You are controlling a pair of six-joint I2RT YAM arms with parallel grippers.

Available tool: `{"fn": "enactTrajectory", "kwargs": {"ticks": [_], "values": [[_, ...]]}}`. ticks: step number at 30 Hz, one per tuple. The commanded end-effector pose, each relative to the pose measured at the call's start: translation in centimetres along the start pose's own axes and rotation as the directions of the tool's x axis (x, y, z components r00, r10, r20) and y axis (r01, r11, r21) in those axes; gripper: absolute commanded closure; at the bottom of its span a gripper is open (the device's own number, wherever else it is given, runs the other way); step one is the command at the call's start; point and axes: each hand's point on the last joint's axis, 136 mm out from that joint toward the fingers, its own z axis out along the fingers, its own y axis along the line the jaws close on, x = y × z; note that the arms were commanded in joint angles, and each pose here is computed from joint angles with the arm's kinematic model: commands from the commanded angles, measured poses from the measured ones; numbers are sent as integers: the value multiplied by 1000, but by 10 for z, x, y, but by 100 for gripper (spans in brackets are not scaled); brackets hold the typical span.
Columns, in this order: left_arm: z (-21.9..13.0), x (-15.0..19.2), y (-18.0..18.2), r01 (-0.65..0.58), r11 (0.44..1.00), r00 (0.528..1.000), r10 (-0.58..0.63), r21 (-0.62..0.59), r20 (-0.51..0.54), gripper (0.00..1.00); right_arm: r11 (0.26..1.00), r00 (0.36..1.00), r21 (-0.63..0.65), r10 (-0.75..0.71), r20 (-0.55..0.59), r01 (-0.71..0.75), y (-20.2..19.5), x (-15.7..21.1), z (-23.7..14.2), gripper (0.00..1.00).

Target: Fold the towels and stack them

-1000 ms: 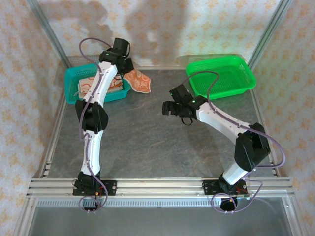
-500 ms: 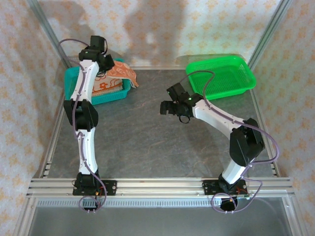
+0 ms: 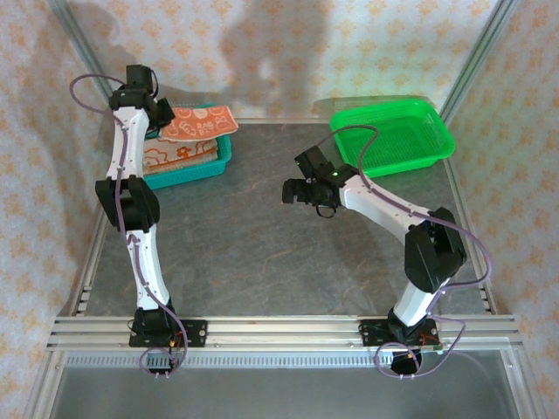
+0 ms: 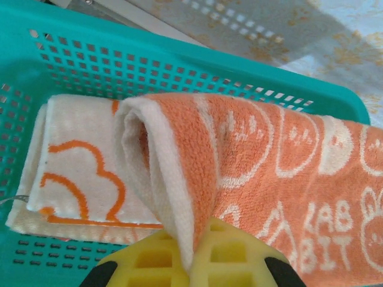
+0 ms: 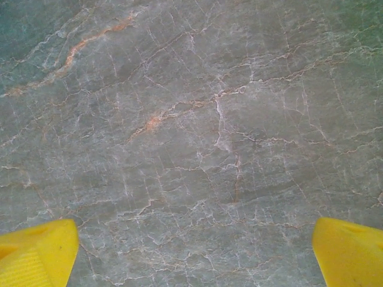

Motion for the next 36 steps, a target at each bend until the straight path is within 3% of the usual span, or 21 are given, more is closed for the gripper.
{"fn": "enactTrajectory", "kwargs": {"ticks": [1, 15, 29, 36], "values": [[-28, -7, 3, -19, 1000, 1000, 19, 17, 23, 100, 1000, 1000, 6, 20, 3, -20, 1, -7, -2, 1], [-29, -7, 5, 6, 998, 1000, -7, 59, 10, 100, 999, 999, 4, 39, -26, -39, 3, -3, 3, 1], [-67, -22, -13, 21, 990, 997, -31, 141, 72, 100, 999, 998, -1, 48, -33, -48, 4, -2, 7, 1], [-60, -19, -9, 17, 992, 998, -25, 127, 58, 100, 999, 998, -2, 47, -39, -47, 4, 0, 8, 1]]}}
